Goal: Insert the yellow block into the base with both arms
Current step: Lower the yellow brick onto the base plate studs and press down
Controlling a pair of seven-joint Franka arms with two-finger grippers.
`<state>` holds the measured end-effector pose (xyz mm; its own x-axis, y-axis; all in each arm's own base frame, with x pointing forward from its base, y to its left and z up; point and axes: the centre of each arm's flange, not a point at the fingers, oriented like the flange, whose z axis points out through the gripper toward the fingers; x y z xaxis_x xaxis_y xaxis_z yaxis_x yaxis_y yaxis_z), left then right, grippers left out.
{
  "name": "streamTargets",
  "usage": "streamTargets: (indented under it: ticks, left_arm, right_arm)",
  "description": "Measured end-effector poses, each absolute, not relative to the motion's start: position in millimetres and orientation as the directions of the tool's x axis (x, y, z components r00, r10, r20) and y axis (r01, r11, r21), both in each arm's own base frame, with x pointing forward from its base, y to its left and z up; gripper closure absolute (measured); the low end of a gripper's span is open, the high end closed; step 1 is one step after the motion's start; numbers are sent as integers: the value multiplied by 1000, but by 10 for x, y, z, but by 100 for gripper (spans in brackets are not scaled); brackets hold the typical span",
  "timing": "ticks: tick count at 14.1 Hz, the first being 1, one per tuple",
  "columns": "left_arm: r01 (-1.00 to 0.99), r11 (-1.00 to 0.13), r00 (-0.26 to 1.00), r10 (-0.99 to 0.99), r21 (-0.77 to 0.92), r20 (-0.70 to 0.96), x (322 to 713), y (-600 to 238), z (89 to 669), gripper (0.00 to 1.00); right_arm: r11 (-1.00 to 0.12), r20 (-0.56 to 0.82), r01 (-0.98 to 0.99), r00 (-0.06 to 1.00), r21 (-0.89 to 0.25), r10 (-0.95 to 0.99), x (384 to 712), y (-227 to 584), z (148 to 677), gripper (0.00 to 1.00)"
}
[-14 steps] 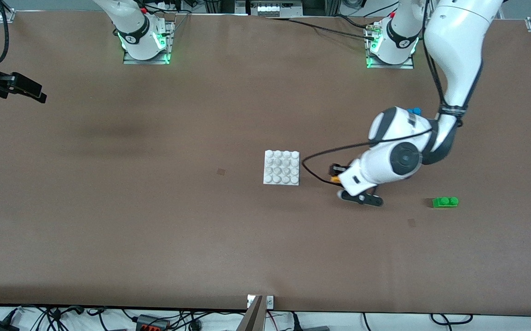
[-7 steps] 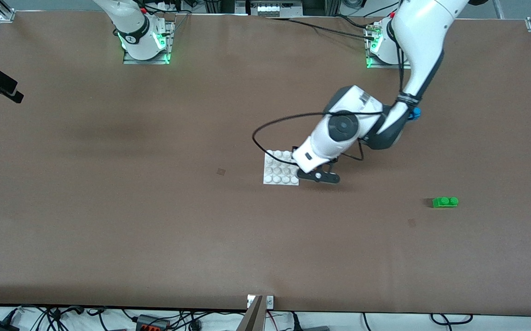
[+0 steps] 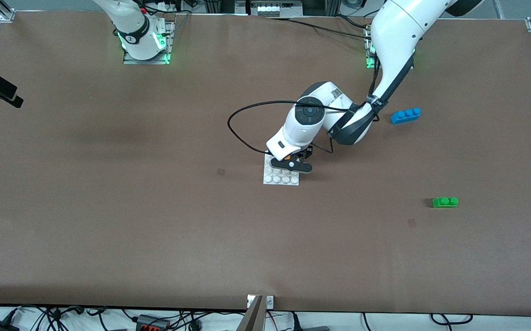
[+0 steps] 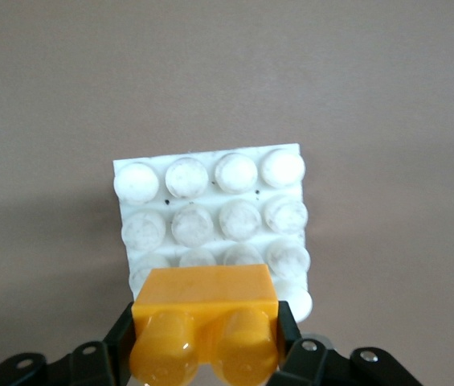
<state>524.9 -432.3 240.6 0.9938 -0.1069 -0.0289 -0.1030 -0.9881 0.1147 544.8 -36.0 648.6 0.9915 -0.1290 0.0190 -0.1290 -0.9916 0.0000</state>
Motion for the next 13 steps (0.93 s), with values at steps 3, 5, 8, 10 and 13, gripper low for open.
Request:
streamTargets:
  ticks: [3,5,8,10,13]
  left_arm:
    - [-108,-990,994,-110,91,-20,5188,-4384,2295,31]
    - [-108,-990,994,-111,91,-20,5170,-4405,2282,31]
    - [-127,-989,992,-128,76,-8,5148,-4428,2242,31]
    - [-133,-989,991,-134,70,-10,5127,-4440,2192,31]
    - [-129,-990,991,-130,65,-12,5121,-4444,2144,31]
  right_arm:
    - [-992,19,-129,991,0,-129,5448,-361,6486,0]
    - [-992,19,-129,991,0,-129,5448,-362,6488,0]
    - [-992,20,-129,991,3,-129,5447,-365,6492,0]
    - [-991,20,-130,991,15,-130,5446,-379,6492,0]
    - [-991,22,-131,991,21,-130,5445,-386,6497,0]
